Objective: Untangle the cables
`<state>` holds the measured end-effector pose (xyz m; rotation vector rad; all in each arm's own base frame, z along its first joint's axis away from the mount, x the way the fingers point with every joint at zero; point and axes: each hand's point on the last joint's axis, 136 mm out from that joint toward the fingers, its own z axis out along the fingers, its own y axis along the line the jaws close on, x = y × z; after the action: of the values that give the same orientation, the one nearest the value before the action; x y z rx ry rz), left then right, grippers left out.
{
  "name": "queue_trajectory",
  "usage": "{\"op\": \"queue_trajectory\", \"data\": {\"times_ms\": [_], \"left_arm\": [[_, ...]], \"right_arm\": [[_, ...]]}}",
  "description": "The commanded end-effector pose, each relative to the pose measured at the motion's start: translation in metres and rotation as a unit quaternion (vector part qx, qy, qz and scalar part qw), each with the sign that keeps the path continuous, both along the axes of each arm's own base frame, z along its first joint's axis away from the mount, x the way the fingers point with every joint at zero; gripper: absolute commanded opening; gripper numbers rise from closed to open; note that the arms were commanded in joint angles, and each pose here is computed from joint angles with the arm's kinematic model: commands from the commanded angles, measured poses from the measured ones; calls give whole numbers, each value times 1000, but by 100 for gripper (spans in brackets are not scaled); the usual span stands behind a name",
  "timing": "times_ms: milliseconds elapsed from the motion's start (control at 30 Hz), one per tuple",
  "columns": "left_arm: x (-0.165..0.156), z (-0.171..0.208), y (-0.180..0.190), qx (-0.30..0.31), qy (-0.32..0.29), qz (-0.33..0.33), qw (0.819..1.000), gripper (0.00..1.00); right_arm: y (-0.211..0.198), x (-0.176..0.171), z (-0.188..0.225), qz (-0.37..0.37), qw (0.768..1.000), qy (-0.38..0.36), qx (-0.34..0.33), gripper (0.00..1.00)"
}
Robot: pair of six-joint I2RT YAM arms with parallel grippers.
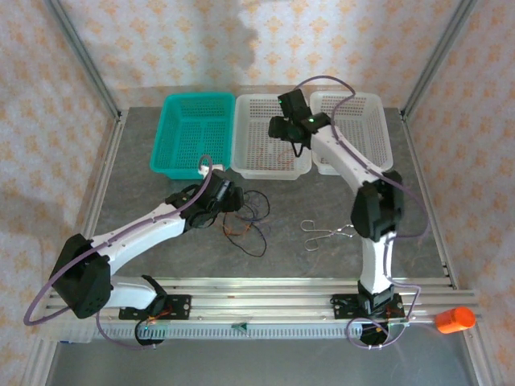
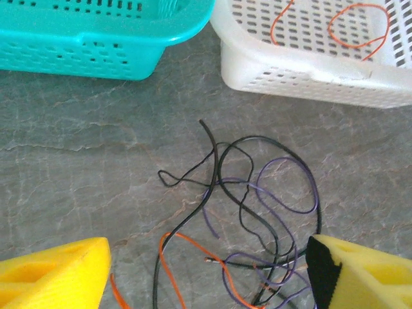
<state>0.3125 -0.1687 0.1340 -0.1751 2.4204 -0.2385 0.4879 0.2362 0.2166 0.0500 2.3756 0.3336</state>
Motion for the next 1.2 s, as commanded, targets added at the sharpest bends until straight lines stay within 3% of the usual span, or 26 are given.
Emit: {"op": "queue_trajectory", "data": {"times_ms": [0, 167, 467, 633, 933, 1167], "left_arm": [[-13, -2, 8, 18, 29, 8, 999, 79], [-36, -7, 9, 43, 59, 7, 997, 77], [-64, -26, 3, 55, 111, 5, 992, 68], [-69, -39, -3, 60, 131, 4, 990, 63], [-65, -58, -2, 92, 148, 11, 985, 54], [-62, -70, -4, 105, 156, 9, 982, 49]], "right_arm": [[13, -25, 42, 25, 997, -67, 40, 61], [18, -70, 45, 44, 994, -78, 69, 66], [35, -149, 14, 81, 991, -28, 101, 54], [13, -168, -2, 25, 990, -12, 139, 42], [18, -201, -40, 44, 978, 49, 200, 42], [13, -206, -53, 39, 978, 58, 195, 41]]}}
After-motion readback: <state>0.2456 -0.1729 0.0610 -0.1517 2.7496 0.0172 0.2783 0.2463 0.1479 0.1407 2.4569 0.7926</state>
